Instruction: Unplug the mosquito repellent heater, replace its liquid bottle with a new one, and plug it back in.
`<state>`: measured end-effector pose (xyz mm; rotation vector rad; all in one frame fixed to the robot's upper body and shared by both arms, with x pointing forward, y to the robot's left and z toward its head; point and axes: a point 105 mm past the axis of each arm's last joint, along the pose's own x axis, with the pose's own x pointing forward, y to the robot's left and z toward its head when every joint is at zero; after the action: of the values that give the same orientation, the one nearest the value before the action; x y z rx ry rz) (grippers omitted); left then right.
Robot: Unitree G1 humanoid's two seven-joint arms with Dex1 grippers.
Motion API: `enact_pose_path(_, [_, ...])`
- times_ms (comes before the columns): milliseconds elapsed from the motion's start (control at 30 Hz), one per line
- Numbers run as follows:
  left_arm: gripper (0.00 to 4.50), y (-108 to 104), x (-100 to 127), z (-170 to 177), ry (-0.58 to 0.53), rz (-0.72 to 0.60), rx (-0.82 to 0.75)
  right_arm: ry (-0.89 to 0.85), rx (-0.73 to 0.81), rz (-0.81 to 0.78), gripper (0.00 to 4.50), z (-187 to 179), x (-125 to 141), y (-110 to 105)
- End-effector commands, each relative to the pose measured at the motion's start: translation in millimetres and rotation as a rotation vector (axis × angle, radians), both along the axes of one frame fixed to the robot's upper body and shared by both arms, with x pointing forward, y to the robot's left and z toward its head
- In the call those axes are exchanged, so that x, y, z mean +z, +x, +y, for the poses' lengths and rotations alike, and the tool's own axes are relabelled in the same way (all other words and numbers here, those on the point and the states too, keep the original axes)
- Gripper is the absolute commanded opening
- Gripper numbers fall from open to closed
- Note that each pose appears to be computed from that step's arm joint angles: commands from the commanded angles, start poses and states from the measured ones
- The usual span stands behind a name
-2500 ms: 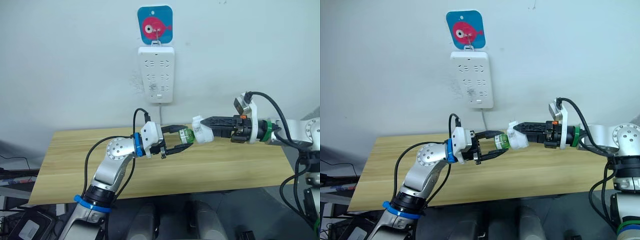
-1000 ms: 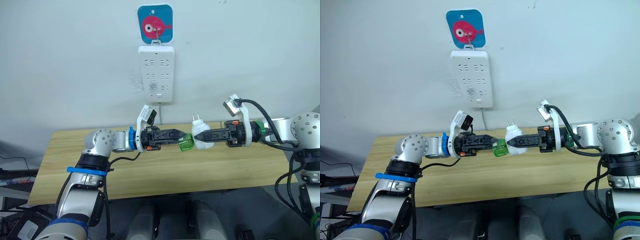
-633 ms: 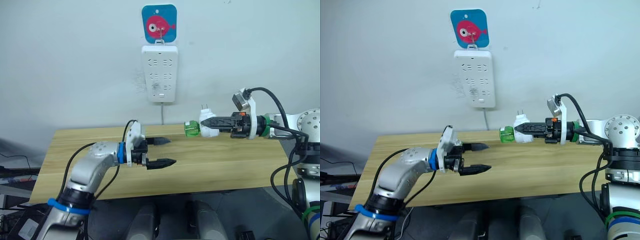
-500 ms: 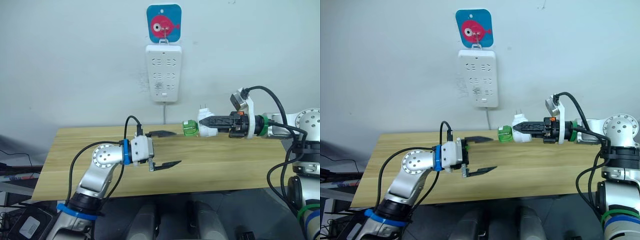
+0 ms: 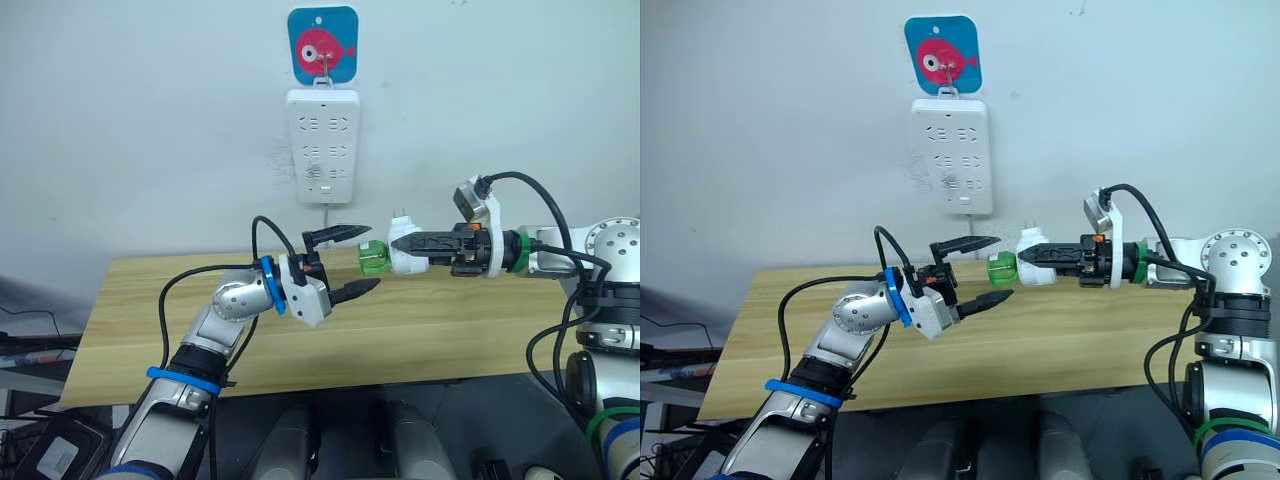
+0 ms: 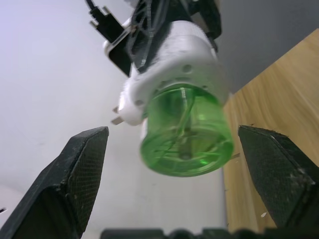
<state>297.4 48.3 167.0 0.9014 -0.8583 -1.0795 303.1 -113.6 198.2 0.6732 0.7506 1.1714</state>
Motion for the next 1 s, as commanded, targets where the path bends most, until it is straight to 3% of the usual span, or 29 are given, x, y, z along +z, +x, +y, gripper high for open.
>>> enact_pose_path(33, [3.92, -4, 10, -6, -0.003, -0.056, -0.047, 0.033, 0.038, -0.049, 3.00, 4, 15, -5])
enact_pose_path(200, [2.31, -6, 10, -9, 0.035, -0.075, -0.084, 0.023, 0.059, -0.049, 3.00, 5, 15, -10])
enact_pose_path(333, [2.25, -3, 10, -9, 0.046, -0.066, -0.092, 0.014, 0.072, -0.048, 3.00, 5, 14, -12])
enact_pose_path(400, [2.25, -5, 13, -11, 0.023, 0.010, -0.126, 0.009, 0.071, -0.047, 3.00, 4, 14, -12])
enact_pose_path(533, [2.25, -11, 20, -10, -0.031, 0.486, -0.225, -0.065, 0.074, -0.093, 3.00, 2, 10, -15])
enact_pose_path(633, [2.25, -6, 31, -1, -0.181, 1.131, -0.292, -0.131, 0.103, -0.129, 3.00, 0, 3, -21])
enact_pose_path(767, [2.25, -15, 34, 8, -0.234, 1.764, -0.474, -0.122, 0.129, -0.149, 3.00, 0, 4, -22])
enact_pose_path(867, [2.25, -13, 36, 10, -0.295, 1.953, -0.538, -0.113, 0.144, -0.143, 3.00, -1, 5, -23])
enact_pose_path(1000, [2.25, -12, 24, 7, -0.304, 2.001, -0.493, -0.083, 0.154, -0.121, 3.00, -2, 9, -24])
